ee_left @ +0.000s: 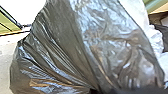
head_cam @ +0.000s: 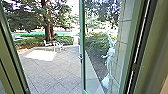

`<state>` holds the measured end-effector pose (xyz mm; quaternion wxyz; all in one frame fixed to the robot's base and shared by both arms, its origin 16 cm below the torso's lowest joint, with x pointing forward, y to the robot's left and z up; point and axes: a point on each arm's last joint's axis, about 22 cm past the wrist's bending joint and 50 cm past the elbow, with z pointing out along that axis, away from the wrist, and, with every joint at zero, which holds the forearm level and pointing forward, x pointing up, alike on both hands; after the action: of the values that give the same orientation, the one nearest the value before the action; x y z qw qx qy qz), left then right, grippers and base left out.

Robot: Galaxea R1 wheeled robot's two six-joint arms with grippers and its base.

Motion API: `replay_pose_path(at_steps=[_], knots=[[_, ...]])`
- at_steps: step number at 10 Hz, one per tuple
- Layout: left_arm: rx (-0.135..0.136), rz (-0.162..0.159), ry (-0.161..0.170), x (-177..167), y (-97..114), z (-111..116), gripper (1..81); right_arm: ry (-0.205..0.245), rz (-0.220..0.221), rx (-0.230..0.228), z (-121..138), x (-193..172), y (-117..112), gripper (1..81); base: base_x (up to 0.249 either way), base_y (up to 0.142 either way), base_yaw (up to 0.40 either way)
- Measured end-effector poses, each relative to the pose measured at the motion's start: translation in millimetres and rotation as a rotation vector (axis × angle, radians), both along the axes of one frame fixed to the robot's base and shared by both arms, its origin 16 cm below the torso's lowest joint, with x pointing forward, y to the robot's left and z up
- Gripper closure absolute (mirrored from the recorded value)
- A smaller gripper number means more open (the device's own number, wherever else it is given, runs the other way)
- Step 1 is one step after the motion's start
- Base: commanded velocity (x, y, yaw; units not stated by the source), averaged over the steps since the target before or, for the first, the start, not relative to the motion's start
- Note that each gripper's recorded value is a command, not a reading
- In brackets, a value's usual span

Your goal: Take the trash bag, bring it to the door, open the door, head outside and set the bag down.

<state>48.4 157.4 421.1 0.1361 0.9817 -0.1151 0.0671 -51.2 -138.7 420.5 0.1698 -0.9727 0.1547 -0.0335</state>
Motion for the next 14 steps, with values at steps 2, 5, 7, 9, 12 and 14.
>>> replay_pose_path(at_steps=[2, 5, 7, 9, 12, 14], knots=[[0.0, 0.0, 0.0, -0.3, 0.4, -0.1, 81.1, 0.0, 0.0, 0.0, 0.0, 0.1, 0.0, 1.0, 0.094, 0.0, 0.0], [0.0, 0.0, 0.0, 0.0, 0.0, 0.0, 81.1, -0.001, 0.0, 0.0, 0.0, 0.3, -0.1, 1.0, 0.094, 0.0, 0.0], [0.0, 0.0, 0.001, -0.3, -0.1, 0.0, 81.1, -0.001, 0.0, 0.0, 0.0, -0.2, -0.2, 1.0, 0.094, 0.0, 0.0], [-0.003, 0.0, -0.007, 5.8, -2.6, 0.7, 81.1, -0.005, -0.002, 0.0, 0.3, 2.6, 0.8, 1.0, 0.088, 0.0, 0.0], [-0.006, 0.0, -0.006, 4.8, -5.0, 0.9, 81.1, -0.006, -0.002, -0.007, -0.5, 2.1, -4.9, 1.0, 0.078, 0.0, 0.0], [0.004, -0.001, -0.001, 1.3, 3.3, -0.2, 81.1, 0.002, -0.001, 0.006, 0.5, -3.2, 5.1, 1.0, 0.078, 0.0, 0.0]])
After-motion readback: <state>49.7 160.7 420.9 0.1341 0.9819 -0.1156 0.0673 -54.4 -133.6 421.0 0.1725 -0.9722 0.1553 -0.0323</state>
